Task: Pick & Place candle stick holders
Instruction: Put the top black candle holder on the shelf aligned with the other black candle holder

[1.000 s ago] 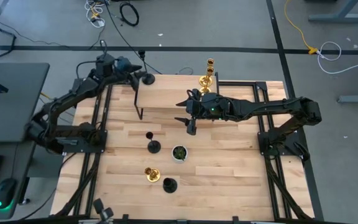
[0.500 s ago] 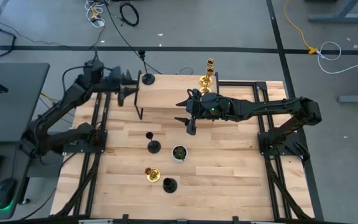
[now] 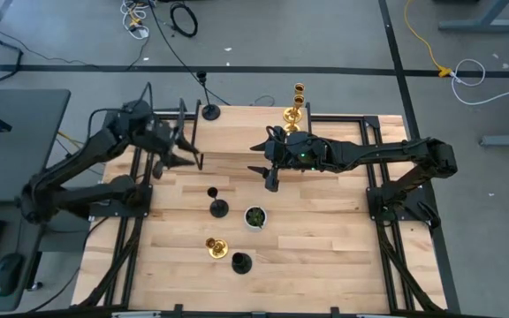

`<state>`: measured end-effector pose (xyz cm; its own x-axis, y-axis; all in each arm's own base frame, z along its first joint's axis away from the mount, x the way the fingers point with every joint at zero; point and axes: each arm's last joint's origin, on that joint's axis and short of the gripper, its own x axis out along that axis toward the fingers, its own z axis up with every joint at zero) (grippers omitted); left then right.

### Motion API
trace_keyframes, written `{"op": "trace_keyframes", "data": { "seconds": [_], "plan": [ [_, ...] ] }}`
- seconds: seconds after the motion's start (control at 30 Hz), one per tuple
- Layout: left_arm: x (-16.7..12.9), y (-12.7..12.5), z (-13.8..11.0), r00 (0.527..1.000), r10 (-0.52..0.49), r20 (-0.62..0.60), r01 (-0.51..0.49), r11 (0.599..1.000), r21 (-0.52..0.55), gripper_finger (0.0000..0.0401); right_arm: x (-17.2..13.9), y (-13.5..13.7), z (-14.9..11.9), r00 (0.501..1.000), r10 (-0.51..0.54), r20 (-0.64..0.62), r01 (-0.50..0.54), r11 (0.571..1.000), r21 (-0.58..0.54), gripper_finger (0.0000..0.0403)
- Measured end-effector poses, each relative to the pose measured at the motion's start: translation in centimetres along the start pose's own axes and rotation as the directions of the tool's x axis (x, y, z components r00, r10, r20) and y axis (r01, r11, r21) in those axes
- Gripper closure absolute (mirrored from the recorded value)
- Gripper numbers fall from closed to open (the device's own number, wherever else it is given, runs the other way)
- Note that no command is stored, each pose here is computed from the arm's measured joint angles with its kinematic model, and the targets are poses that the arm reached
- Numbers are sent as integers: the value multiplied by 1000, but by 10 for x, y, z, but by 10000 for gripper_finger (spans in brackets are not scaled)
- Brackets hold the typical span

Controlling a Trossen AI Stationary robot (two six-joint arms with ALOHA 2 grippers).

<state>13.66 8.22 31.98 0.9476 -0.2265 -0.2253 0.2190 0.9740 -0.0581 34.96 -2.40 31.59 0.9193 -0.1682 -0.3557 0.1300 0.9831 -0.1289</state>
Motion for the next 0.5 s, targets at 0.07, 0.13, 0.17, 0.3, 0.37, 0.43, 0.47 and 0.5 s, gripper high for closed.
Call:
{"op": "trace_keyframes", "data": {
  "seconds": [0.07,0.13,0.17,0.3,0.37,0.43,0.47,0.5],
  "plan": [
    [6,-7,-2,1000,-15,-22,16,1000,6,223,0,0,0,1000,1,0,-1,1000,0,129],
    [12,-13,-8,999,-14,-46,15,1000,5,223,0,0,0,1000,1,0,-1,1000,0,129],
    [14,-16,-11,998,-9,-61,9,1000,5,223,0,0,0,1000,1,0,-1,1000,0,129],
    [24,-25,-26,995,-15,-100,12,1000,-26,223,0,0,0,1000,1,-1,-1,1000,0,129],
    [28,-29,-34,992,-32,-118,27,999,-47,223,0,0,0,1000,1,-1,-1,1000,0,129],
    [32,-33,-36,993,-34,-114,29,999,-45,223,0,0,0,1000,1,-1,-1,1000,-1,129],
    [34,-35,-36,994,-26,-109,22,999,-42,223,0,0,0,1000,1,-1,-1,1000,-3,129],
    [36,-36,-36,994,-15,-108,10,999,-43,223,0,0,0,1000,1,-1,-1,1000,-4,129]
  ]
}}
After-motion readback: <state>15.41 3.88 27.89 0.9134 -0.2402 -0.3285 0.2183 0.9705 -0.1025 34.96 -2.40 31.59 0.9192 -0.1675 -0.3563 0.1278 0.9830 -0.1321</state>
